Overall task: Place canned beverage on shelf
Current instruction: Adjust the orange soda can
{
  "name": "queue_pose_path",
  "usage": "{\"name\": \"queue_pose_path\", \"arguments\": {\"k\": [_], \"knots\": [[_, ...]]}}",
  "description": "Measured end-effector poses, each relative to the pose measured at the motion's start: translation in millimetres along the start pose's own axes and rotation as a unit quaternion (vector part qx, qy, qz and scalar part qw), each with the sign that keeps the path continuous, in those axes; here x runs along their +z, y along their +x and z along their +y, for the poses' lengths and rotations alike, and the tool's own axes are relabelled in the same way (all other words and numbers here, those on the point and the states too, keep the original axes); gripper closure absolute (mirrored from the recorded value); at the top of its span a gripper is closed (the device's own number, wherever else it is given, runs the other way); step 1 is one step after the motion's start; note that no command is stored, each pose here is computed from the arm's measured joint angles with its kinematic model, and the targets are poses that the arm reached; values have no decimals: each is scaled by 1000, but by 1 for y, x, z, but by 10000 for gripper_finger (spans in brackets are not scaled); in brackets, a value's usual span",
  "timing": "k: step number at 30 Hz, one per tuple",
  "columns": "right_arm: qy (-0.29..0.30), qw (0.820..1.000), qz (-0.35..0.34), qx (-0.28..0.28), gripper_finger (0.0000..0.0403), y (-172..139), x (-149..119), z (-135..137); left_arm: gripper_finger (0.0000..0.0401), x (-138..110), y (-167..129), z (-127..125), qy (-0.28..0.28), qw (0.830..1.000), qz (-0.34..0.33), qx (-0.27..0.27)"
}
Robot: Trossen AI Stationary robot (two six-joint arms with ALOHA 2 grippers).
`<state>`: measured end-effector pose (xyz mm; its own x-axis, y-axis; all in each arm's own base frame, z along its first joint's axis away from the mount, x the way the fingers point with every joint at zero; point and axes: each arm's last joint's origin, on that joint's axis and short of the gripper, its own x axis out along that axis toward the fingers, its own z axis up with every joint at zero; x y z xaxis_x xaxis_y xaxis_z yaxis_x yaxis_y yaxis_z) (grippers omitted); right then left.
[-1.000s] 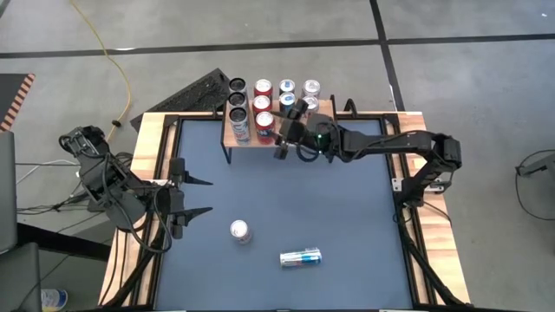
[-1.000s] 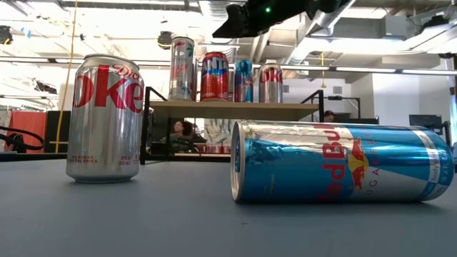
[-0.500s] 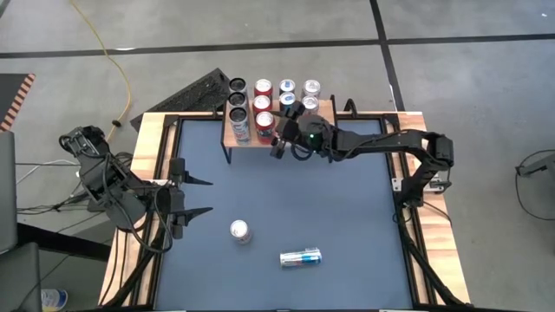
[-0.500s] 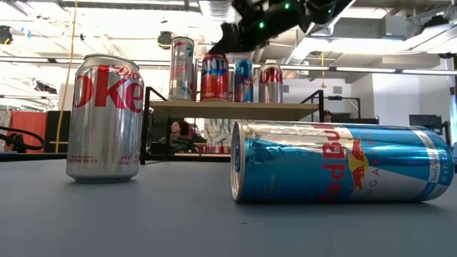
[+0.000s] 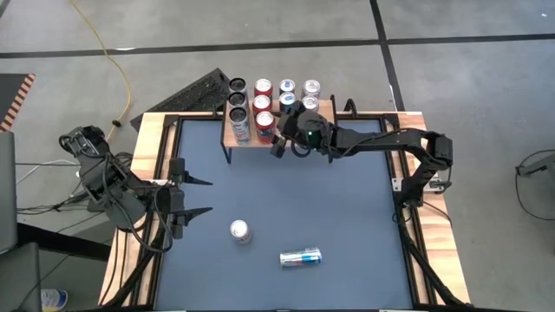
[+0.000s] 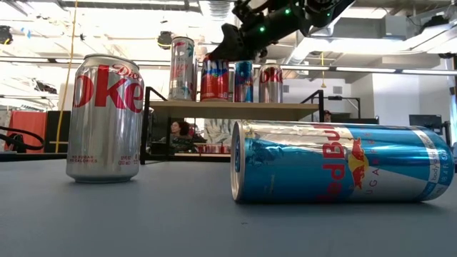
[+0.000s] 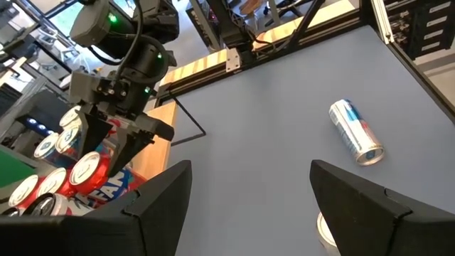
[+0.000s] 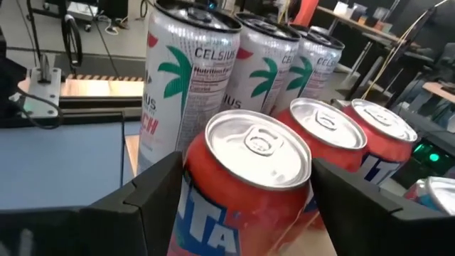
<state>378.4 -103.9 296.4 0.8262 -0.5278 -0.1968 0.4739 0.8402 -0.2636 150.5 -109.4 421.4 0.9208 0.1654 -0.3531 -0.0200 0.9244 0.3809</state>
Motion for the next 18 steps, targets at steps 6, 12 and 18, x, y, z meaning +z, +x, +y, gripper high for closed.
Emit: {"name": "queue_pose_path", "arguments": {"k": [6, 12, 18], "knots": [[0, 1000, -1, 0, 114, 0, 0, 0, 126, 0, 0, 0, -3, 1000, 0, 0], [1, 1000, 3, 2, 144, -1, 0, 1, 126, 0, 0, 0, -10, 1000, 0, 0], [-15, 1000, 6, 8, 180, -2, 0, 3, 126, 0, 0, 0, -12, 1000, 0, 0]]}}
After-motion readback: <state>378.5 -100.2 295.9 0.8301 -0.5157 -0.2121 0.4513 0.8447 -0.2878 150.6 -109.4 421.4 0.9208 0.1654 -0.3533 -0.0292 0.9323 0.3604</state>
